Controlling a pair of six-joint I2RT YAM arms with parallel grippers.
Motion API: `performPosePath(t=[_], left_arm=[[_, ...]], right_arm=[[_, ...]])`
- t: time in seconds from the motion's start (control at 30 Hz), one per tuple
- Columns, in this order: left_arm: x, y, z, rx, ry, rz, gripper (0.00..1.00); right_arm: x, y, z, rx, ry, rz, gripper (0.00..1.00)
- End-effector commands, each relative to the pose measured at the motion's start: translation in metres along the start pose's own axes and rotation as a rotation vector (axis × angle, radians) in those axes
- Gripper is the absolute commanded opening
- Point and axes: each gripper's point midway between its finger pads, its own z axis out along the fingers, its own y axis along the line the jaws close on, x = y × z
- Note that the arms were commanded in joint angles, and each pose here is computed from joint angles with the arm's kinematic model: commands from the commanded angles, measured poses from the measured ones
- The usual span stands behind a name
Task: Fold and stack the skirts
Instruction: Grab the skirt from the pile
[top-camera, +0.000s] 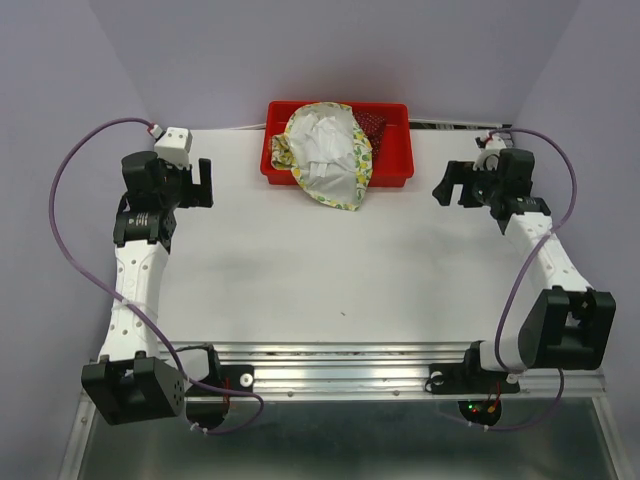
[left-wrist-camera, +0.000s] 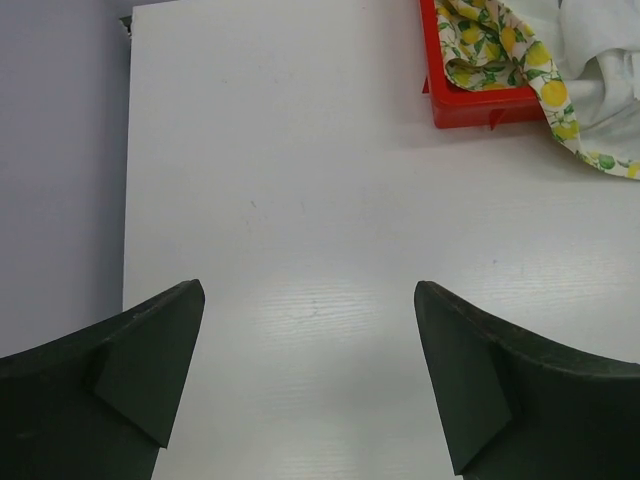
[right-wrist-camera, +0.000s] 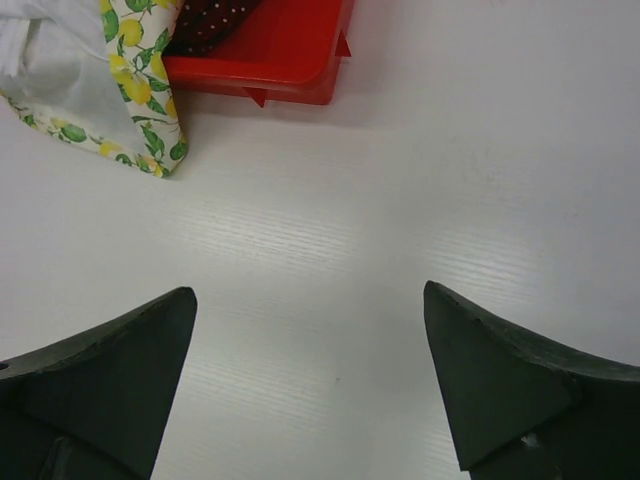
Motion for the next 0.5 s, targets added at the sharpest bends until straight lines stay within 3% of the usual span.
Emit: performPosePath(t=[0.0, 0.3, 0.47], left_arm=[[-0.022, 0.003, -0.004, -0.014, -0.061, -0.001, 0.99], [-0.034, -0.004, -0.004, 0.034, -0.081, -0.010, 0.99], [-0.033, -0.005, 0.005, 0.049, -0.050, -0.031, 0.99]], right_arm=[[-0.037, 0.016, 0.013, -0.096, -0.067, 0.045, 1.00], [-0.084, 0.067, 0.077, -0.261, -0.099, 0.076, 1.00], [-0.081, 0.085, 0.146, -0.328, -0.042, 0.168, 1.00]])
